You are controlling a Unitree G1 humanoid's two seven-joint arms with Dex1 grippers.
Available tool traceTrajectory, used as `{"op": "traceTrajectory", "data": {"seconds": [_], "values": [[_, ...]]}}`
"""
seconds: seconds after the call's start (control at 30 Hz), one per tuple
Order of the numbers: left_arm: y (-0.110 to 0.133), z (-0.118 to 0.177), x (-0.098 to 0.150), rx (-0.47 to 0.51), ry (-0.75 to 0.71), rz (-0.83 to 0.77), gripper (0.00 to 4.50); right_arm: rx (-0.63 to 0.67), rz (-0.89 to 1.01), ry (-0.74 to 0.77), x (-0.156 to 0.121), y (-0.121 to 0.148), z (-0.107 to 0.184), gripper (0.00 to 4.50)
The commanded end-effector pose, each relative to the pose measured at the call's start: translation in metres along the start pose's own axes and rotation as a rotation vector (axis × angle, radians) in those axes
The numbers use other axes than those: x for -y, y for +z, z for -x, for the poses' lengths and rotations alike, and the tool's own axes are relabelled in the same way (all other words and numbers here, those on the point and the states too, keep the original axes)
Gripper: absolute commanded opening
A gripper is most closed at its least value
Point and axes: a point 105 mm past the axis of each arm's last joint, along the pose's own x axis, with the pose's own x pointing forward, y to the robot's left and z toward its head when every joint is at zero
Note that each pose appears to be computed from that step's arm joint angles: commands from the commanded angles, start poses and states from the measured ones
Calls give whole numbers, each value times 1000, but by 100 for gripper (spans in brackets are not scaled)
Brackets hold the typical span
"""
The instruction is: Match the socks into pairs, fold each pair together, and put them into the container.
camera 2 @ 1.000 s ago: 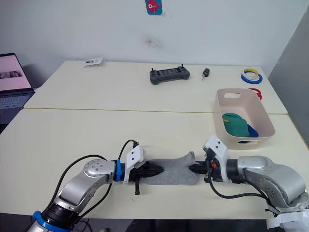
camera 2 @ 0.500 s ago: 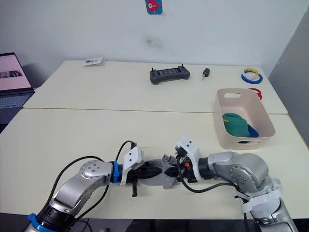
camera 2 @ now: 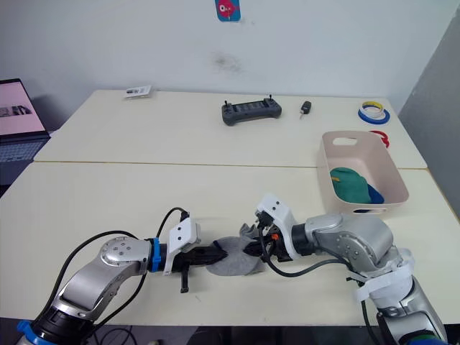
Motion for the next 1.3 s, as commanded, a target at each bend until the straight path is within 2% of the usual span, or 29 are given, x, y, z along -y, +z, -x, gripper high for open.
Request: {"op": "traceTrajectory", "data": {"seconds": [0.03,0.17,0.47,0.63,0.77,1.0,1.13,1.3], "values": [[-15,-2,3,-47,-2,32,0,1,48,63,-14,7,-6,4],[-15,0,2,-53,-1,31,0,-14,49,102,-23,4,-21,4],[-14,3,4,-58,-7,25,0,-9,13,63,-10,4,-47,4],[-11,7,3,-53,4,22,0,6,-32,69,-8,3,-51,4],[-11,17,4,-50,33,34,0,44,-48,72,-12,11,-46,111],[-4,32,-2,-5,119,94,0,65,-14,51,-17,19,-21,348],[8,48,-1,43,151,154,0,66,35,52,-21,17,-7,348],[8,85,-10,44,252,201,0,145,139,-50,-5,26,9,348]]}}
